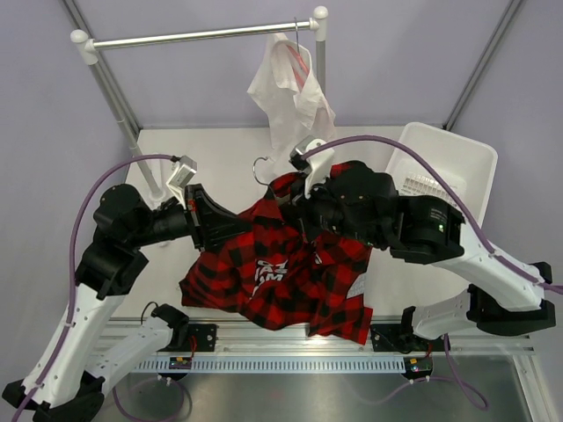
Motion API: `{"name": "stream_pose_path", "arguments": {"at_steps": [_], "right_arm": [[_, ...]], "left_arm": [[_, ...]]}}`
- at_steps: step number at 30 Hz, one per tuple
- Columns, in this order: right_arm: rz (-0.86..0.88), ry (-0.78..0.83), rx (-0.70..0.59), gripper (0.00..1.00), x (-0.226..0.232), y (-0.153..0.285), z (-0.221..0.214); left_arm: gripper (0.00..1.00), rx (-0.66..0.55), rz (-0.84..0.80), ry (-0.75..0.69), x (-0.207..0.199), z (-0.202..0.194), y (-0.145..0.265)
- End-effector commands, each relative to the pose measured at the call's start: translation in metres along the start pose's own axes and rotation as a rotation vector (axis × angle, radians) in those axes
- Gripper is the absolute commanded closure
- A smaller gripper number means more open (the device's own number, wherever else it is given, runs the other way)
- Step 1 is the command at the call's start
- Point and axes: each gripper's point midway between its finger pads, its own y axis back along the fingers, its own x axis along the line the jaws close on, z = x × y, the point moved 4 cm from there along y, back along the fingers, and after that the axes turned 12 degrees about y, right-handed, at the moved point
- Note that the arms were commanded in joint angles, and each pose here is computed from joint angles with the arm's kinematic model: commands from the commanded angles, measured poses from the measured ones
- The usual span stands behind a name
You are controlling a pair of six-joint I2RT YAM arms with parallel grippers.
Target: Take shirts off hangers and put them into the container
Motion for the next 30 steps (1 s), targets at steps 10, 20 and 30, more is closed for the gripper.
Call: {"name": "stream_pose_path", "arguments": {"at_steps": [10,20,30], "right_arm": [[0.246,0.028,-0.061,1.0,0.082,-0.022,0.032],[0.055,0.034,-0.058,0.99,0.041,0.006,0.03],[-0.077,0.079,-0.069,0.92,0.009,0.029,0.029]], "left_arm": [[1.0,-0.035,-0.105,-0.052,-0.006,0.018,-0.014],[1.0,-0.028,-0.102,-0.059,-0.009,0.011,-0.007],[1.0,-0.009,-0.133,-0.053,-0.012,0.006,-0.005]]}}
